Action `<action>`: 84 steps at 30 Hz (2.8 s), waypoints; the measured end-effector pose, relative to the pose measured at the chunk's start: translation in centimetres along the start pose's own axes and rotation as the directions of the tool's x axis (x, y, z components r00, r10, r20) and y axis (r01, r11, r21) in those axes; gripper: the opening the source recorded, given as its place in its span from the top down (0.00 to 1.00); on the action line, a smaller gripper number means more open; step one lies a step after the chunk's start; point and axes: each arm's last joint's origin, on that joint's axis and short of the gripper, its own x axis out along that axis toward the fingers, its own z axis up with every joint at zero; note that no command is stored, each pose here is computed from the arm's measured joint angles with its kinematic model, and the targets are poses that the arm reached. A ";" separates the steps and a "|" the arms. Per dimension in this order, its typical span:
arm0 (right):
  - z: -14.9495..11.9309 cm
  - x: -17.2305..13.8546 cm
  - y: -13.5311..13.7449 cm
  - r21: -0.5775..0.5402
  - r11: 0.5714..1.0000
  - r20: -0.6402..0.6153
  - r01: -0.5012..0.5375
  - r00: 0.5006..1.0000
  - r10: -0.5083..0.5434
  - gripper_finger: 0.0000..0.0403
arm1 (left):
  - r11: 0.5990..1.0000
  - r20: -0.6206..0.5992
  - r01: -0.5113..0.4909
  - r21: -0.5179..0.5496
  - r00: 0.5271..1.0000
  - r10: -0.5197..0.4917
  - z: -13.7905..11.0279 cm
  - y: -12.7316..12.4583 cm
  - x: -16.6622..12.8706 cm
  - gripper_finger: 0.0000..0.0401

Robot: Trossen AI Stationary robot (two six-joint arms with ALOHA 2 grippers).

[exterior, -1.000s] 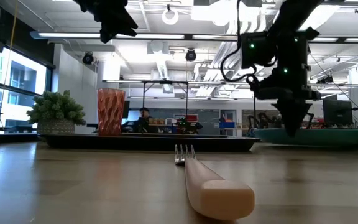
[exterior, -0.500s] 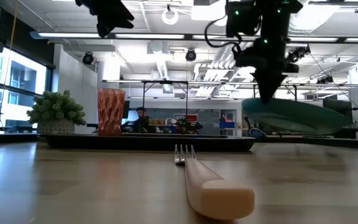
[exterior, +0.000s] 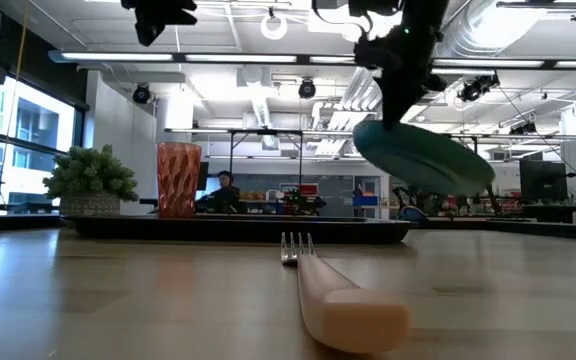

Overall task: Pick and place plate/cup/fork/spoon on tray
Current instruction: Put the green plate on the black tray

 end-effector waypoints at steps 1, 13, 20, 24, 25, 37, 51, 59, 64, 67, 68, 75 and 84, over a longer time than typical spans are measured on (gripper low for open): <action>0.3 -0.3 0.1 -0.012 1.000 0.021 -0.007 1.000 0.008 1.00 | 1.000 0.006 0.001 -0.011 1.000 -0.001 -0.4 0.1 0.1 0.75; 3.1 -2.5 0.8 -0.246 0.968 0.228 -0.039 0.969 0.097 1.00 | 0.996 0.117 0.053 -0.072 0.992 -0.045 -2.5 0.1 -0.1 0.75; 4.6 -2.8 1.7 -0.429 0.903 0.355 -0.023 0.915 0.192 1.00 | 0.993 0.165 0.073 -0.096 0.985 -0.056 -2.1 -0.1 -0.2 0.75; 5.1 -2.6 2.2 -0.505 0.863 0.381 -0.009 0.895 0.233 1.00 | 0.992 0.171 0.075 -0.104 0.984 -0.056 -2.0 -0.1 -0.2 0.75; 5.1 -2.4 2.3 -0.524 0.851 0.373 -0.010 0.896 0.240 1.00 | 0.992 0.172 0.075 -0.105 0.984 -0.056 -2.0 -0.1 -0.2 0.75; 4.8 1.7 5.0 -0.730 0.682 0.236 -0.053 0.916 0.324 1.00 | 0.986 0.236 0.097 -0.132 0.970 -0.064 -1.4 -0.2 -0.4 0.75; 2.6 6.8 9.1 -0.916 0.395 0.063 -0.069 0.948 0.312 1.00 | 0.986 0.230 0.095 -0.134 0.971 -0.063 -1.5 -0.2 -0.4 0.75; 1.6 8.7 10.4 -0.976 0.210 0.009 -0.055 0.956 0.292 1.00 | 0.986 0.227 0.094 -0.135 0.972 -0.062 -1.5 -0.1 -0.4 0.75; 1.2 9.6 10.7 -0.982 0.183 -0.004 -0.054 0.965 0.264 1.00 | 0.986 0.218 0.092 -0.138 0.974 -0.060 -1.6 -0.1 -0.3 0.75; 1.0 10.0 10.6 -0.985 0.157 -0.025 -0.065 0.970 0.243 1.00 | 0.986 0.218 0.092 -0.138 0.974 -0.060 -1.6 -0.1 -0.3 0.75; 0.9 10.1 10.6 -0.986 0.148 -0.035 -0.071 0.971 0.236 1.00 | 0.986 0.219 0.092 -0.138 0.974 -0.060 -1.6 -0.1 -0.3 0.75; 0.6 10.7 10.6 -0.995 0.074 -0.052 -0.068 0.976 0.211 1.00 | 0.986 0.218 0.092 -0.138 0.974 -0.060 -1.6 -0.1 -0.3 0.75; 0.9 10.9 10.2 -0.989 0.098 -0.085 -0.113 0.965 0.247 1.00 | 0.986 0.219 0.092 -0.138 0.974 -0.060 -1.6 -0.1 -0.3 0.75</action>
